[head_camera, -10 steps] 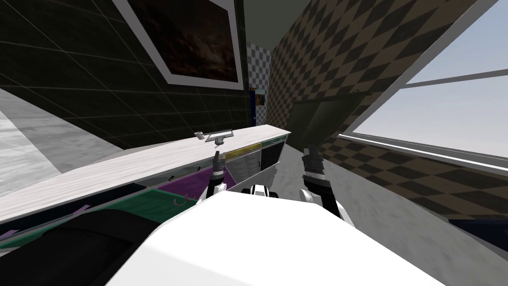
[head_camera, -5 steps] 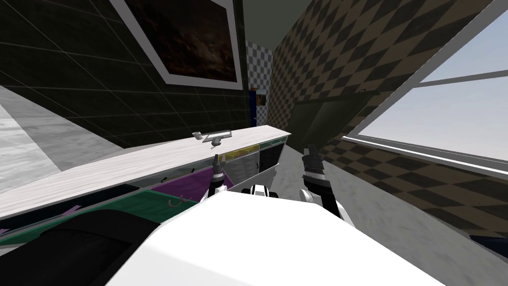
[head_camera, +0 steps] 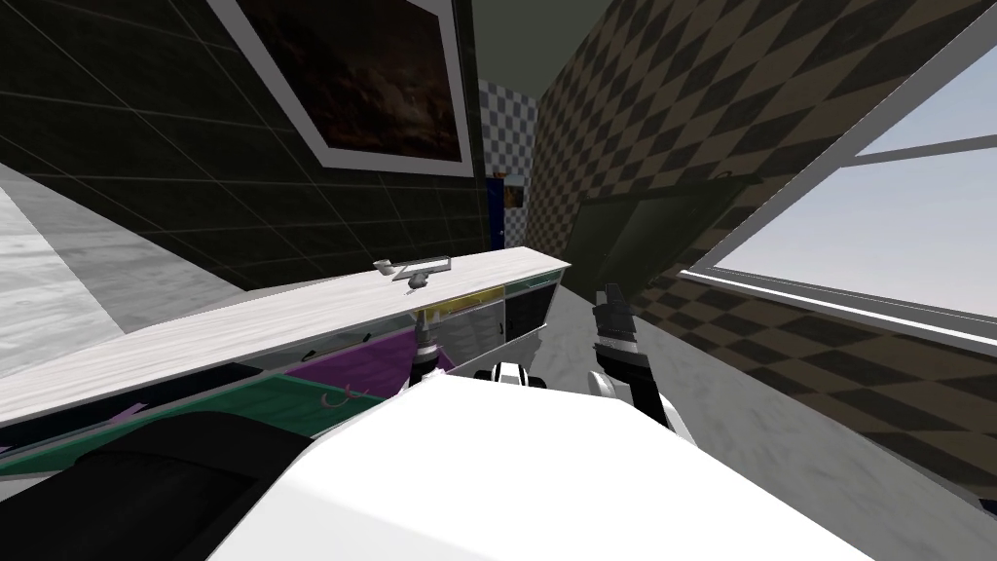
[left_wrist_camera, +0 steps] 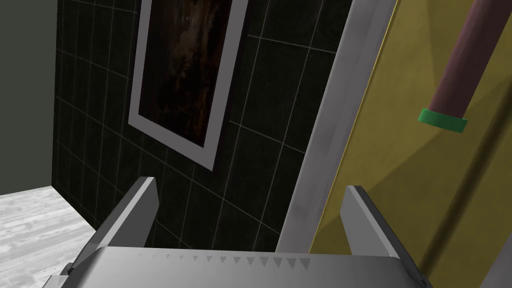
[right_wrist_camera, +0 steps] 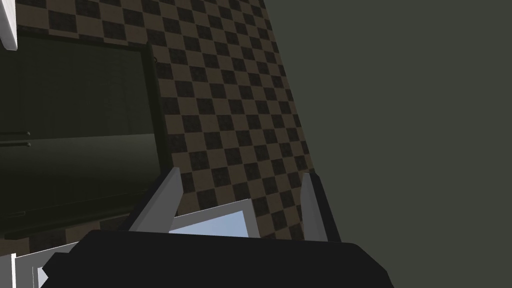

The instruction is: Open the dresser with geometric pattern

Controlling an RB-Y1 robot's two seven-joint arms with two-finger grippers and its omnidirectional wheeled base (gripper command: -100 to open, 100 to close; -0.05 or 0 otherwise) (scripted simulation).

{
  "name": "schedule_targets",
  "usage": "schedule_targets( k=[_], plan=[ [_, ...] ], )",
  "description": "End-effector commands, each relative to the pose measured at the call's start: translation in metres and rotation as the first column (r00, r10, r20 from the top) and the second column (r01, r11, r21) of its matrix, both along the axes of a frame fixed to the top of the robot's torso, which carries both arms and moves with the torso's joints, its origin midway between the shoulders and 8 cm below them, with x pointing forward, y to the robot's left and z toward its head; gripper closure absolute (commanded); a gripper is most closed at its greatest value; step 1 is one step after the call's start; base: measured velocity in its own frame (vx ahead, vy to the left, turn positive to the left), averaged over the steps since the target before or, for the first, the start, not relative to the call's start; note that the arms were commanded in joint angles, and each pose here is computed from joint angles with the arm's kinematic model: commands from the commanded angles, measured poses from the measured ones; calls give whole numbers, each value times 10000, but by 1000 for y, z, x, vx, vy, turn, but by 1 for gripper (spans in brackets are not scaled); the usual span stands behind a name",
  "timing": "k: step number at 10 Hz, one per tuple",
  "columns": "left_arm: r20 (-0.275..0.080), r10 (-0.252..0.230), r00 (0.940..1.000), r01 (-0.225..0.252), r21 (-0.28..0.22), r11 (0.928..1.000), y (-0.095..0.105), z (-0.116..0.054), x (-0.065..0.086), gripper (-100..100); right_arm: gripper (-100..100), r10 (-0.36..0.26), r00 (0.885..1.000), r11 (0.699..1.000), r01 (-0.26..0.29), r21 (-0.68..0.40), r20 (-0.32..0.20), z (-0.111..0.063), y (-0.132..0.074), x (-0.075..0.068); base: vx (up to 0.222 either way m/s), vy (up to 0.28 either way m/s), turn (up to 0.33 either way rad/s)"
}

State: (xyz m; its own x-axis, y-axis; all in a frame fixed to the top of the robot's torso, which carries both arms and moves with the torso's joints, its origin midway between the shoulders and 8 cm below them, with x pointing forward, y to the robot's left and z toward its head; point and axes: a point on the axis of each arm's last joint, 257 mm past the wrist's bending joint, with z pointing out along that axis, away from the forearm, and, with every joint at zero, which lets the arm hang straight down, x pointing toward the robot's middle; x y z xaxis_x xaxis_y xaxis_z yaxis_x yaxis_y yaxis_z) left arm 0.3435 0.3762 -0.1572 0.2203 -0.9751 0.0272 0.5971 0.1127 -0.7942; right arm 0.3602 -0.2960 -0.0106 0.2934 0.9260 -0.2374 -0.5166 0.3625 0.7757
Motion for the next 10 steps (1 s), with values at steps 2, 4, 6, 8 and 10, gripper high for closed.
schedule_targets(
  k=[2, 4, 6, 8, 10],
  plan=[
    [-197, 213, 9996, -223, -561, 9982, 12, -29, -8, -100, 0, 0, 10000, 10000, 0, 0, 0, 0, 0, 0, 66, -102, 51],
    [-323, 360, 9988, -387, -870, 9955, 19, -46, -15, -100, 0, 0, 10000, 10000, 0, 1, 0, 0, 0, 0, 70, -117, 53],
    [-361, 486, 9982, -524, -1129, 9922, 25, -58, -21, -100, 0, 0, 10000, 10000, 0, 0, 0, 0, 0, 0, 69, -98, 50],
    [-444, 556, 9975, -607, -1248, 9903, 28, -66, -25, -100, 0, 0, 10000, 10000, 0, 0, 0, 0, 0, 0, 57, -69, 21],
    [-510, 663, 9965, -730, -1429, 9871, 32, -76, -30, -100, 0, 0, 10000, 10000, 0, -1, 0, 0, 0, 0, 45, -65, 41]
  ],
)
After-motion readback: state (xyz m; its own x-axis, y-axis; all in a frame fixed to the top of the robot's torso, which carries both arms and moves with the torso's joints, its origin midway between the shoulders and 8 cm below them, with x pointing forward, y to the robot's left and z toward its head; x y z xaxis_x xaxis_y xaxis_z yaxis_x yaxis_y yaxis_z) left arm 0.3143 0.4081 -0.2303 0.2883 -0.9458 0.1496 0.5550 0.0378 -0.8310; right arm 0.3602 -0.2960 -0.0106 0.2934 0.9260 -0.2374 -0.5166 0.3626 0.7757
